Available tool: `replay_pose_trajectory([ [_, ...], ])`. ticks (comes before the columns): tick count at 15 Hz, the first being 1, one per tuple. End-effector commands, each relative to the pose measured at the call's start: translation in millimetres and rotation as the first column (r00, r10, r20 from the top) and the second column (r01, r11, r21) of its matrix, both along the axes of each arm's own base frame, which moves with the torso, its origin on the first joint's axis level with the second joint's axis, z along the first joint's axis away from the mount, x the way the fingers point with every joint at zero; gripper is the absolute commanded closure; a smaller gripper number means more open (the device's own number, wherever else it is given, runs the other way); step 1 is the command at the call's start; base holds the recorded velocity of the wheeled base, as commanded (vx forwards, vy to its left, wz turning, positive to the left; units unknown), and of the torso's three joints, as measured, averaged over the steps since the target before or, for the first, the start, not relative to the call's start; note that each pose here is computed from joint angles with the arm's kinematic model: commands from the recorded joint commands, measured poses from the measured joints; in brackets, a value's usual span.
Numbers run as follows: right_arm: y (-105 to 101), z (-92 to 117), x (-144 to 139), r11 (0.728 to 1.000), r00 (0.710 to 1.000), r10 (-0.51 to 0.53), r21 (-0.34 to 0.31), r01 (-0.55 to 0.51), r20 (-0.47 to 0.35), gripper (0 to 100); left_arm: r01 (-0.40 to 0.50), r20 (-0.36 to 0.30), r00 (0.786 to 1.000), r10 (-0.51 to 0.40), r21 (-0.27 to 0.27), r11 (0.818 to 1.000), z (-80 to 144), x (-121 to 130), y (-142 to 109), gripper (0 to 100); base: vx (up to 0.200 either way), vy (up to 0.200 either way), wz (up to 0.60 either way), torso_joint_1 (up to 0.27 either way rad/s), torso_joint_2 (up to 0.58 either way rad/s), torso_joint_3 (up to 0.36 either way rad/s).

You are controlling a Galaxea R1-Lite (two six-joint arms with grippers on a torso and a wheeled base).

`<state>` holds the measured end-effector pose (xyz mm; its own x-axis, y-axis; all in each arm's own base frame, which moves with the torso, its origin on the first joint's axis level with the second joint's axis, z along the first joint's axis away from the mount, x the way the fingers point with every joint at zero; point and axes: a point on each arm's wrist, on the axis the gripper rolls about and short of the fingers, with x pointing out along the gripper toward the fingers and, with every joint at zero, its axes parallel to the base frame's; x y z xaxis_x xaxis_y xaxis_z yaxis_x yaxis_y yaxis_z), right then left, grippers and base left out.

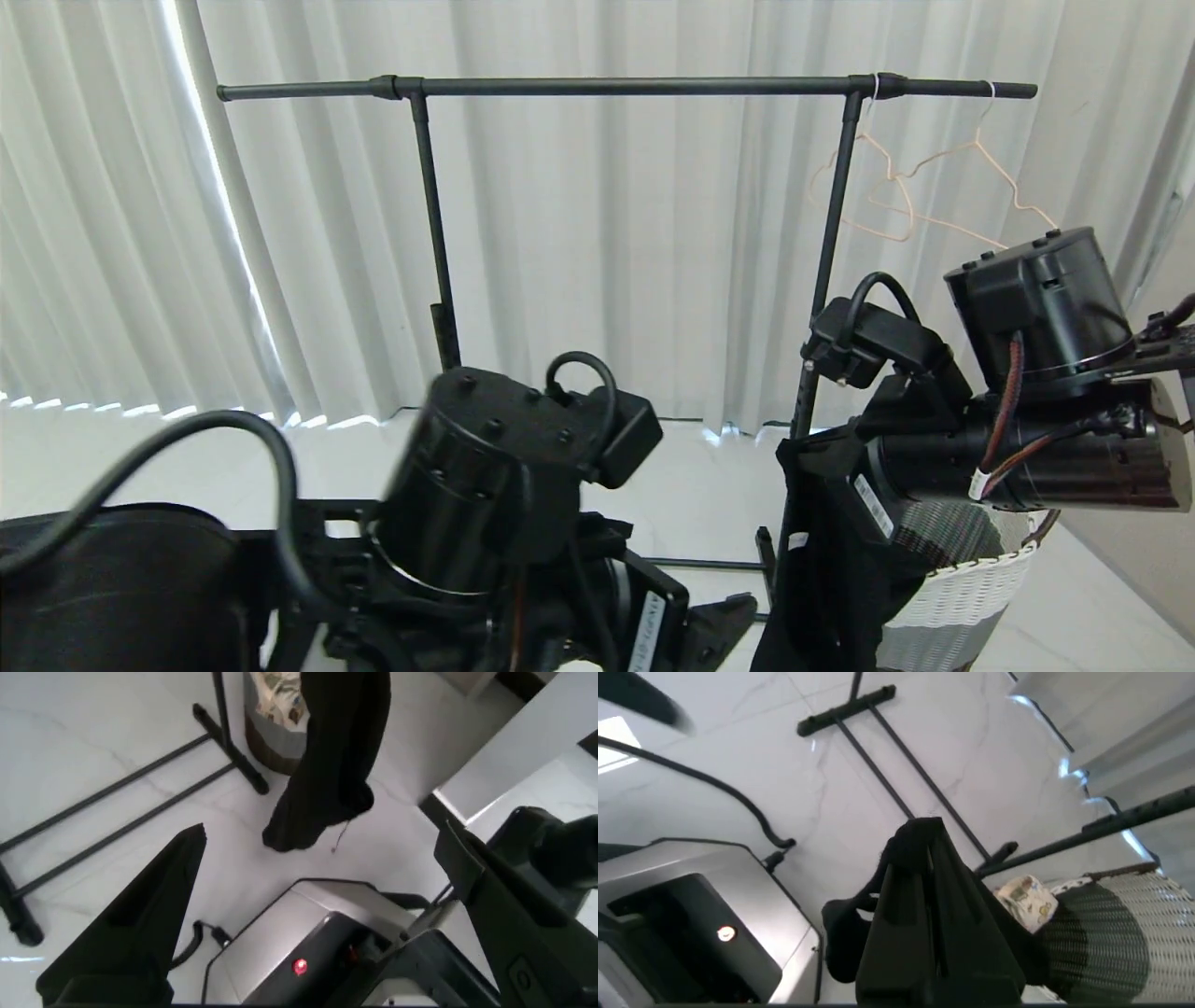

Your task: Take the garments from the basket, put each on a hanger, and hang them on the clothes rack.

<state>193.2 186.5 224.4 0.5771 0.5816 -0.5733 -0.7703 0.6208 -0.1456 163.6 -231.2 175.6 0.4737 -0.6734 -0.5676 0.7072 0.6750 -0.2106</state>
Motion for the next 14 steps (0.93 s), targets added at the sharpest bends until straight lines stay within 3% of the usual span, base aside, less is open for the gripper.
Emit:
replay_pose_trajectory([
  [1, 3.1, 4.6, -6.6, 1.000, 1.000, 0.023, 0.015, -0.024, 0.009, 100, 0.005, -0.031, 1.000, -0.004, 0.043, 0.999, -34.7, 17.1, -31.1, 0, 0.000, 0.000, 0.00, 0.000, 0.00, 0.000],
  [3, 3.6, 9.6, -10.0, 0.999, 0.999, 0.034, 0.028, -0.035, 0.022, 100, -0.012, -0.013, 1.000, 0.012, 0.014, 1.000, -47.7, 31.8, -42.5, 0, 0.000, 0.000, 0.00, 0.000, 0.00, 0.000],
  [7, 2.9, 16.8, -19.5, 0.997, 0.998, 0.051, 0.054, -0.053, 0.035, 100, -0.065, -0.009, 0.998, 0.065, 0.011, 0.998, -75.5, 58.4, -46.9, 0, 0.000, 0.000, 0.00, 0.000, 0.00, 0.000],
  [11, 4.9, 22.8, -32.3, 0.993, 0.997, 0.073, 0.093, -0.076, 0.027, 100, -0.013, -0.031, 0.999, 0.013, -0.001, 1.000, -84.3, 52.3, -47.8, 0, 0.000, 0.000, 0.00, 0.000, 0.00, 0.000],
  [14, 3.3, 23.8, -33.6, 0.992, 0.997, 0.073, 0.096, -0.076, 0.030, 100, -0.031, -0.019, 0.999, 0.031, -0.005, 0.999, -86.6, 55.9, -46.8, 0, 0.000, 0.000, 0.00, 0.000, 0.00, 0.000],
])
